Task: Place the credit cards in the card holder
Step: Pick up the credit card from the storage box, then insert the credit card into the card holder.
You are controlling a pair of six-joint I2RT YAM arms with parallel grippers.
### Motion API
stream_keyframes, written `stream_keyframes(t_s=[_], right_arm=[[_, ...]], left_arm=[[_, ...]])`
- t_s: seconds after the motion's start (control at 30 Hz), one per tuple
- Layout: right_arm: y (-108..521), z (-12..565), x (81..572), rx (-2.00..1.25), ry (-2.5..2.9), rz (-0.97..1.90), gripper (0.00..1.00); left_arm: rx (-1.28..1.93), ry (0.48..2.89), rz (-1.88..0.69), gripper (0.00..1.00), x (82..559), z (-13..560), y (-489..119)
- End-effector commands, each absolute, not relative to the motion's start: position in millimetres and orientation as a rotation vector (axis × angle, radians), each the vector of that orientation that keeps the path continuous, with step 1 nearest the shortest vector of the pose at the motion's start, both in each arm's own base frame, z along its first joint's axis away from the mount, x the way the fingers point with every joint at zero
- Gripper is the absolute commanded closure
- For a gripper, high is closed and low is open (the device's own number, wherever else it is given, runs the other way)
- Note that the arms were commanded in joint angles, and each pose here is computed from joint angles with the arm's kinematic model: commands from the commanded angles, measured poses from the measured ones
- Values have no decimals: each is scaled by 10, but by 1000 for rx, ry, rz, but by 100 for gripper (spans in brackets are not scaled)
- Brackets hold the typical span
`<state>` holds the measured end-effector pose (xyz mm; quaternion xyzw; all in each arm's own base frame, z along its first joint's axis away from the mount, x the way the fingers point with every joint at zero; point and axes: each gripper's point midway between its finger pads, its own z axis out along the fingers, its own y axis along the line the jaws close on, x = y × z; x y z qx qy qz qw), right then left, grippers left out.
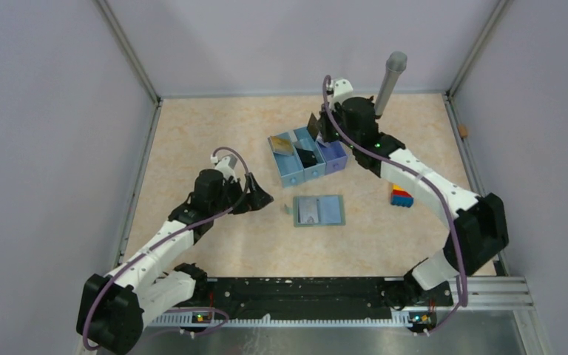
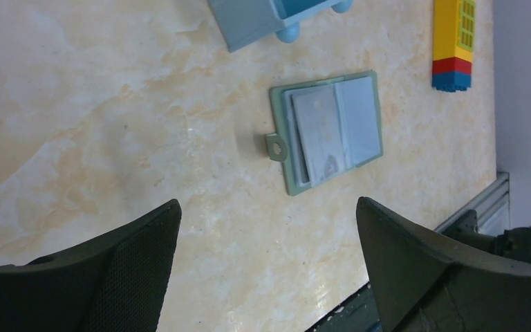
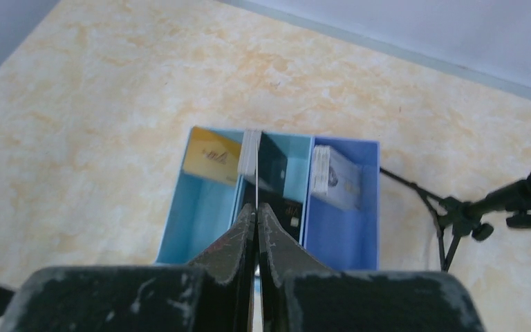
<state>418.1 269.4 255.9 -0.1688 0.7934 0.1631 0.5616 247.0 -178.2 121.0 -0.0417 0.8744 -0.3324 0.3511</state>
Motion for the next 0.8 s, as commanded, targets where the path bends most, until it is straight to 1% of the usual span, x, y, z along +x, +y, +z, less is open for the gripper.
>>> stream_keyframes(t_s=[0.0, 0.2, 0.37, 0.6, 0.63, 0.67, 0.73, 0.77], right_arm=[[2693, 2651, 3590, -482, 1905, 560, 100], [2740, 2397, 2759, -665, 2033, 841, 100], [2845, 2232, 2097, -842, 2088, 1163, 100], [2909, 2309, 1622, -960, 2003, 1466, 100], [2916, 2330, 1584, -973, 1986, 1496, 100], [2918, 2352, 1558, -986, 1968, 1514, 100], [2924, 2375, 1545, -997, 1951, 1523, 100], [2923, 2375, 1537, -1001, 1950, 1526, 100]], left_arm=[[112, 2124, -1034, 5, 2437, 1644, -2078], [369, 2056, -1185, 5, 2126, 1848, -2421], [560, 2002, -1306, 3, 1824, 1916, -2710], [670, 2032, -1386, 2, 1544, 1799, -2939], [686, 2031, -1405, 4, 1501, 1799, -2973], [705, 2024, -1429, 8, 1459, 1812, -3009], [733, 2008, -1488, 24, 1377, 1845, -3071], [740, 1991, -1518, 34, 1346, 1876, -3096]])
